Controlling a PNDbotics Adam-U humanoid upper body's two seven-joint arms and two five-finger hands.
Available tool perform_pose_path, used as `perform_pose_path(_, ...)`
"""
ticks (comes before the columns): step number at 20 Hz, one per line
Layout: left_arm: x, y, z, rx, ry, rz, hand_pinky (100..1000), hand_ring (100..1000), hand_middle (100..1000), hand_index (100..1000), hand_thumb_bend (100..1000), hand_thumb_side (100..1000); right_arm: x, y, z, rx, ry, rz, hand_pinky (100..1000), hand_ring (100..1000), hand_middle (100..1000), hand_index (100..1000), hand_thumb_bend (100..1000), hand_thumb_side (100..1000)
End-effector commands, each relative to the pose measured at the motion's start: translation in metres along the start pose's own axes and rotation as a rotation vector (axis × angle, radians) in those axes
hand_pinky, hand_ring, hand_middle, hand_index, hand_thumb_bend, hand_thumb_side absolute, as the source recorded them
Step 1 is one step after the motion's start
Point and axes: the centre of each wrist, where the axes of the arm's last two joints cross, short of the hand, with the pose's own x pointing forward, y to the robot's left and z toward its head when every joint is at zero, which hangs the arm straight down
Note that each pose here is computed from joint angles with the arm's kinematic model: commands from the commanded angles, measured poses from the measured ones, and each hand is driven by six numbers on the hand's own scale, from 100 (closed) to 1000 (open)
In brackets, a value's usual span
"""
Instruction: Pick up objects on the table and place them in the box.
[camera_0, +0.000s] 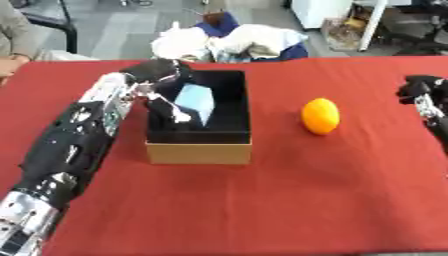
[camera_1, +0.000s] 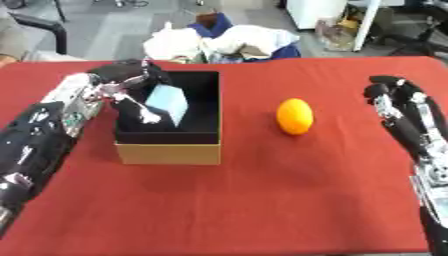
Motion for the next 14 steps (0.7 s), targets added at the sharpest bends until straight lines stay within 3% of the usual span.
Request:
perform_pose_path(1, -0.010, 0.035, 0.013, -0.003, -0.010, -0.047, 742, 749, 778, 876, 682, 710, 0.005, -0.009, -0.005, -0.009, -0.020, 0.016, 680, 686, 608, 762, 100, 654)
perform_pose_path(2, -0.013, 0.044, 0.018, -0.004, -0.013, -0.054, 751, 761, 789, 881, 720, 755, 0.005, -0.009, -0.005, -0.009, -0.020, 0.017, 680, 686, 608, 762, 100, 654)
perform_pose_path(4, -0.017, 0.062, 0.030, 0.020, -0.015, -0.061, 748, 756, 788, 881, 733, 739, 0.005, -0.010, -0.004, -0.010, -0.018, 0.018, 680, 686, 608, 762, 100, 655)
perform_pose_path(6, -0.021, 0.082, 0.044, 0.075, -0.009, -0.073, 735, 737, 760, 863, 751, 645, 0.004, -0.011, -0.003, -0.011, -0.014, 0.022, 680, 686, 608, 762, 100, 655)
perform_pose_path(8, -0.027, 0.098, 0.062, 0.119, 0.021, -0.094, 732, 733, 755, 858, 751, 609, 0.004, -0.012, -0.002, -0.013, -0.012, 0.024, 680, 686, 608, 762, 100, 657)
perform_pose_path(9, -0.033, 0.104, 0.072, 0.132, 0.054, -0.106, 731, 733, 752, 850, 741, 510, 0.003, -0.012, -0.001, -0.014, -0.009, 0.026, 680, 686, 608, 762, 100, 659)
perform_pose_path(14, -0.066, 0.111, 0.112, 0.136, 0.228, -0.123, 725, 733, 748, 845, 764, 399, 0.002, -0.014, 0.001, -0.015, -0.001, 0.031, 680, 685, 607, 762, 100, 662)
